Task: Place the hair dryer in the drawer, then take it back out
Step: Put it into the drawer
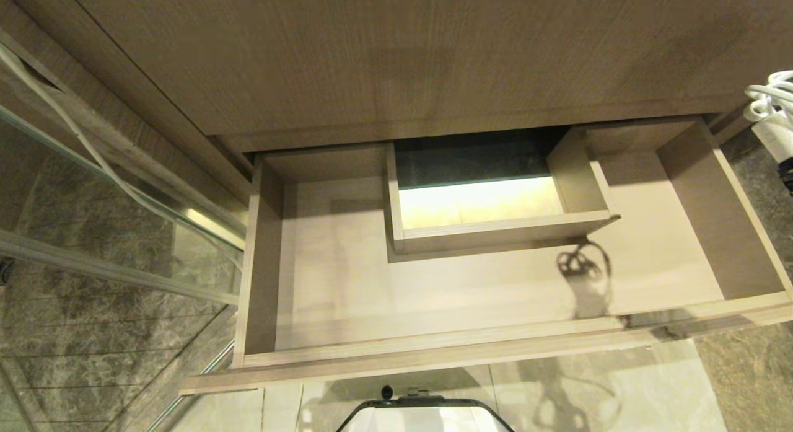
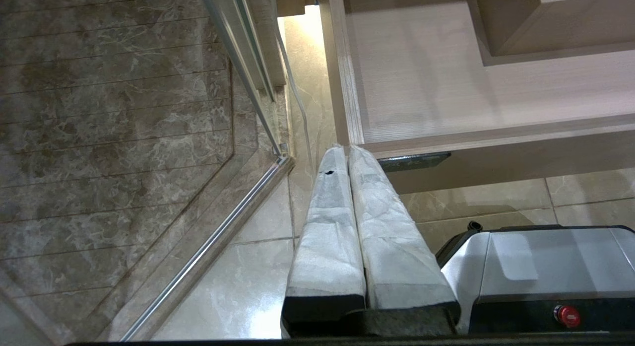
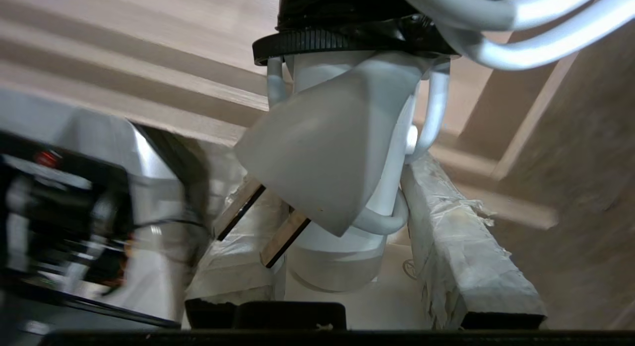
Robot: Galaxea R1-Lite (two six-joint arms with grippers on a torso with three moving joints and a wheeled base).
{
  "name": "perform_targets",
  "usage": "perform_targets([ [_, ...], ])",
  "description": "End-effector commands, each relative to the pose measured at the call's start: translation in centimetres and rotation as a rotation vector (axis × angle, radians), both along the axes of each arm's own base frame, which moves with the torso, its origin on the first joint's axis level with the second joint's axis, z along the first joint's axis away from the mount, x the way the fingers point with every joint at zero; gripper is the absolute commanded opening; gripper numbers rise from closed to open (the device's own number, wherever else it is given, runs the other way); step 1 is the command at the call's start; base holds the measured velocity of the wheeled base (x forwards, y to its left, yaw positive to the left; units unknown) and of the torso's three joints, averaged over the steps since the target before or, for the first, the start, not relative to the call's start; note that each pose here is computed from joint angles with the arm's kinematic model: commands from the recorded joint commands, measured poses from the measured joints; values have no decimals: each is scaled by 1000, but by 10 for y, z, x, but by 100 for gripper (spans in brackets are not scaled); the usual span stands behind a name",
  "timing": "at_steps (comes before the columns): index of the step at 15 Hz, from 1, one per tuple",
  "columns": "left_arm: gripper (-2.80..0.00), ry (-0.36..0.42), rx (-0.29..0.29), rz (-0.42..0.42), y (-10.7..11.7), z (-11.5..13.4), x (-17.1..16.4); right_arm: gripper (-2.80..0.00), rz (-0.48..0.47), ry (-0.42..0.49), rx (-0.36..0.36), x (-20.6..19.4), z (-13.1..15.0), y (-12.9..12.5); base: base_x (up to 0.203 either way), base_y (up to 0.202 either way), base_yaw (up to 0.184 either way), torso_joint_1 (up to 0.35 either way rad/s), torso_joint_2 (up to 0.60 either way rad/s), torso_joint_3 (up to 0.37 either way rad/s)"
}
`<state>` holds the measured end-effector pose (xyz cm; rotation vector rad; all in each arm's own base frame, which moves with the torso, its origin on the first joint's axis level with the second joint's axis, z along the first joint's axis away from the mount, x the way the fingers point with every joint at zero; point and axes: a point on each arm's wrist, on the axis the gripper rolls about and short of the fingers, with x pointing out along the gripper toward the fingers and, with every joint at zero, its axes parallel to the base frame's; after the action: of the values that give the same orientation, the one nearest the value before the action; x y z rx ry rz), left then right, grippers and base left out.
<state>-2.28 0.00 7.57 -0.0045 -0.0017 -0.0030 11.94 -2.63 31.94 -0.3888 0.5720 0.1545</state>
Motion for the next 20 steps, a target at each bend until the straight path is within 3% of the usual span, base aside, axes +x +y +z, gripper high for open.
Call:
perform_targets([
  [1, -280, 2, 0, 0, 0, 0, 0, -280, -76, 75, 104, 17, -11, -7, 0, 0, 0, 20, 6, 40],
  [4, -280, 0, 0, 0, 0, 0, 0, -280, -171, 140, 209, 45, -22, -20, 0, 0, 0, 5, 2, 14],
  [5, -280, 0, -1, 0, 0, 0, 0, -280, -181, 119, 211, 63, -27, -27, 0, 0, 0, 0, 0, 0],
  [7, -280, 0, 0, -2, 0, 0, 0, -280, -195, 83, 202, 87, -34, -37, 0, 0, 0, 0, 0, 0],
  [11, -280, 0, 0, 0, 0, 0, 0, -280, -345, 115, 113, 134, -65, -68, 0, 0, 0, 0, 0, 0],
  [15, -280, 0, 0, 0, 0, 0, 0, -280, -370, 139, 107, 160, -88, -82, 0, 0, 0, 0, 0, 0],
  [20, -280, 0, 0, 0, 0, 0, 0, -280, -358, -38, 62, 201, -103, -98, 0, 0, 0, 0, 0, 0],
])
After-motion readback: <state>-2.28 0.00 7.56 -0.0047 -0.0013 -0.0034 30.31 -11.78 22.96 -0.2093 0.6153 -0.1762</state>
